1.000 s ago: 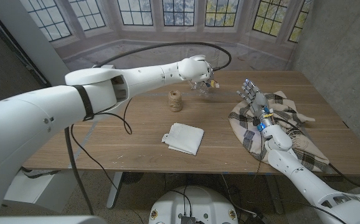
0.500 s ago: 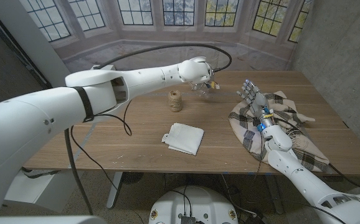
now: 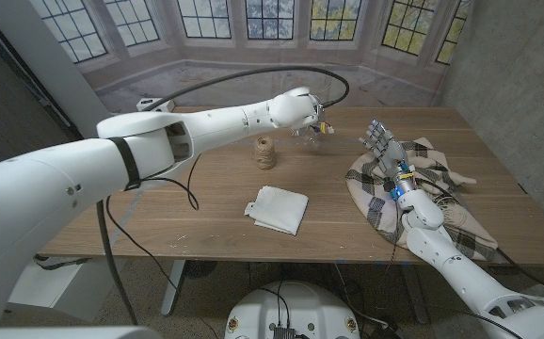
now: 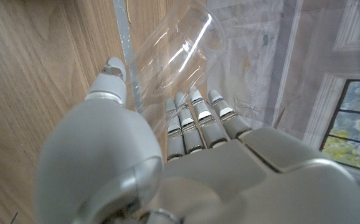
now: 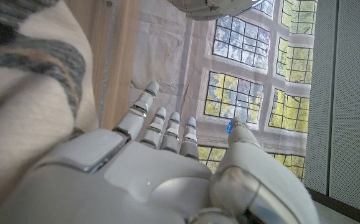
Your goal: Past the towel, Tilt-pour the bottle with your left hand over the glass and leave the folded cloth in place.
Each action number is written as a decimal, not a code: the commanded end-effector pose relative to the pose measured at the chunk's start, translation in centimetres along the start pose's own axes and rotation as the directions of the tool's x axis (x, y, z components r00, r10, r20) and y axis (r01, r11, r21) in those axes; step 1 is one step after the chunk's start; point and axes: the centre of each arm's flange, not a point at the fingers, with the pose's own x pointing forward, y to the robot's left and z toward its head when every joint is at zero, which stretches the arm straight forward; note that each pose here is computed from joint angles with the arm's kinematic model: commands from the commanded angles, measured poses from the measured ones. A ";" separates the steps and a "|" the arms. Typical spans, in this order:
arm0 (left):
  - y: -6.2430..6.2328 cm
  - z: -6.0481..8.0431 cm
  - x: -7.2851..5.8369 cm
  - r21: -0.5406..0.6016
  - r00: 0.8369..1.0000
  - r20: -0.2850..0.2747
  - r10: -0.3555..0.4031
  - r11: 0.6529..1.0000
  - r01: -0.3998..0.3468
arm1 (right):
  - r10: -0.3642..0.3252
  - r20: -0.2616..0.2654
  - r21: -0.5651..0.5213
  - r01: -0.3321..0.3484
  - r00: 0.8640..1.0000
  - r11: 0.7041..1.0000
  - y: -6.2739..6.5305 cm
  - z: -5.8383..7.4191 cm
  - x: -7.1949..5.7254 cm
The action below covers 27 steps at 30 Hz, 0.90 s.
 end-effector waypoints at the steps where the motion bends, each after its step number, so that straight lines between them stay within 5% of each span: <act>1: 0.3 -0.3 -0.6 -0.146 0.999 -0.040 0.028 0.989 -0.034 | 0.014 -0.004 -0.020 -0.014 1.000 1.000 0.2 0.9 0.0; 16: -1.0 0.0 -1.8 -0.361 0.996 -0.089 0.013 0.931 -0.044 | 0.023 -0.025 -0.031 -0.024 0.999 0.999 0.4 1.1 -0.2; 27: -2.2 0.0 -2.8 -0.504 0.988 -0.150 0.023 0.859 -0.096 | 0.030 -0.042 -0.037 -0.031 0.999 0.999 0.7 1.1 -0.3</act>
